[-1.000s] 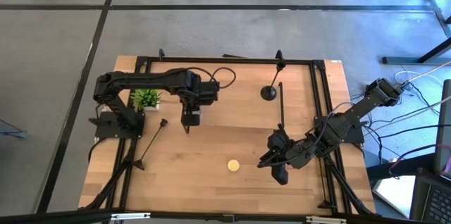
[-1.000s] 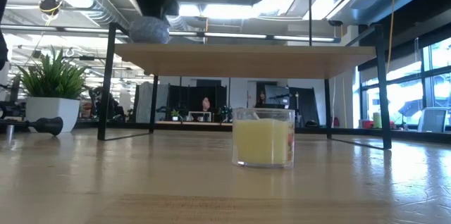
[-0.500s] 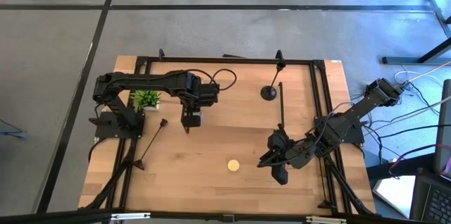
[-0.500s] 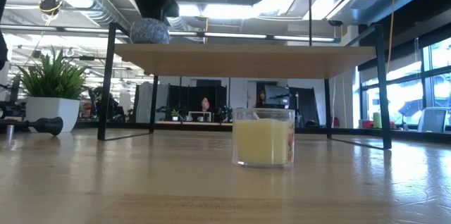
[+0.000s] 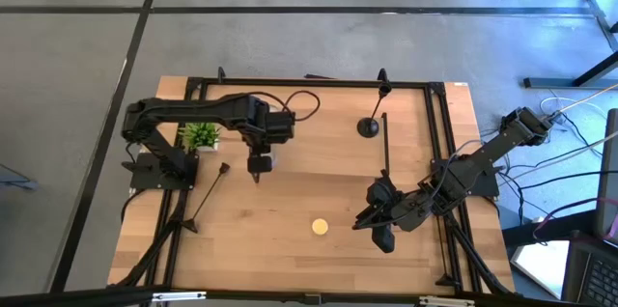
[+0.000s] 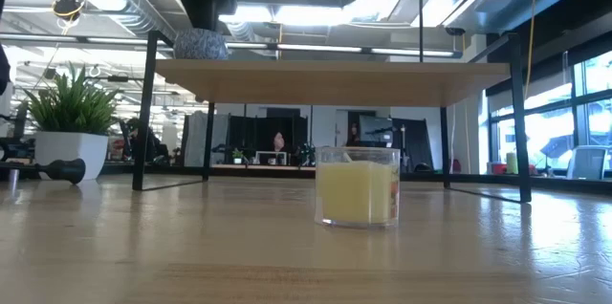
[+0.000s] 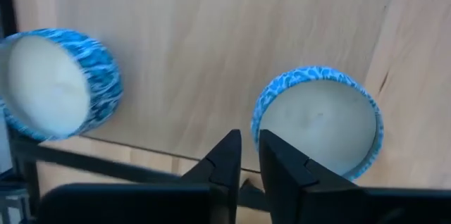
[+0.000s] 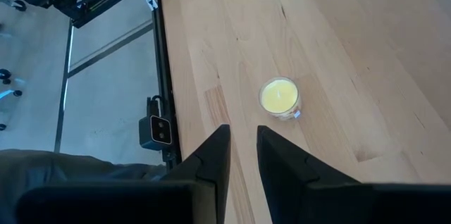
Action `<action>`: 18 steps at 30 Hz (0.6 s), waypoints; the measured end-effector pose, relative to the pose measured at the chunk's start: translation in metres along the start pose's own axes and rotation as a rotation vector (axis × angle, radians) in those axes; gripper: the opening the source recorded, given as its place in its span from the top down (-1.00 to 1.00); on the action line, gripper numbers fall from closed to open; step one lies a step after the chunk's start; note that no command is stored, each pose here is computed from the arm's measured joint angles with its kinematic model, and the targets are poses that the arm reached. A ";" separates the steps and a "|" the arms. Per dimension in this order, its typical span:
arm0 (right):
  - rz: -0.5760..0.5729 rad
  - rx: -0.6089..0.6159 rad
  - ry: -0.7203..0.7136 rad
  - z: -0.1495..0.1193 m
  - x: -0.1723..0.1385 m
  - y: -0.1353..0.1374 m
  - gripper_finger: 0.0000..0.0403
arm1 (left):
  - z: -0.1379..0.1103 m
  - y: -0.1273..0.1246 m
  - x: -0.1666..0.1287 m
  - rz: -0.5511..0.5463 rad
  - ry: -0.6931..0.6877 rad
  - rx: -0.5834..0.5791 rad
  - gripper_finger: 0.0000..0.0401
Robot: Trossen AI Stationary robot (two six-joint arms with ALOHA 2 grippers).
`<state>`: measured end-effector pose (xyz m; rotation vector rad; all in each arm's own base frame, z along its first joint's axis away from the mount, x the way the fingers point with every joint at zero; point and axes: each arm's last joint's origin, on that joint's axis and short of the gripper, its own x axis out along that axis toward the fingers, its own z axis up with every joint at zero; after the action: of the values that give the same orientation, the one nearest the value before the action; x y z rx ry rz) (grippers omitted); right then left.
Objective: Pick & Place candle stick holders
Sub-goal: Put the blue scented candle on the shelf
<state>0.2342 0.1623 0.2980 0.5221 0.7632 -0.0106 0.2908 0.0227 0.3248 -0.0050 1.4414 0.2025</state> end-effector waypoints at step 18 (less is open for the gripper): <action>0.002 -0.001 -0.002 0.000 0.000 0.000 0.64 | -0.012 0.004 -0.058 -0.060 -0.277 -0.177 0.59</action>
<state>0.2344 0.1623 0.2982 0.5216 0.7609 -0.0091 0.2714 0.0173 0.3805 -0.1591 1.1428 0.2701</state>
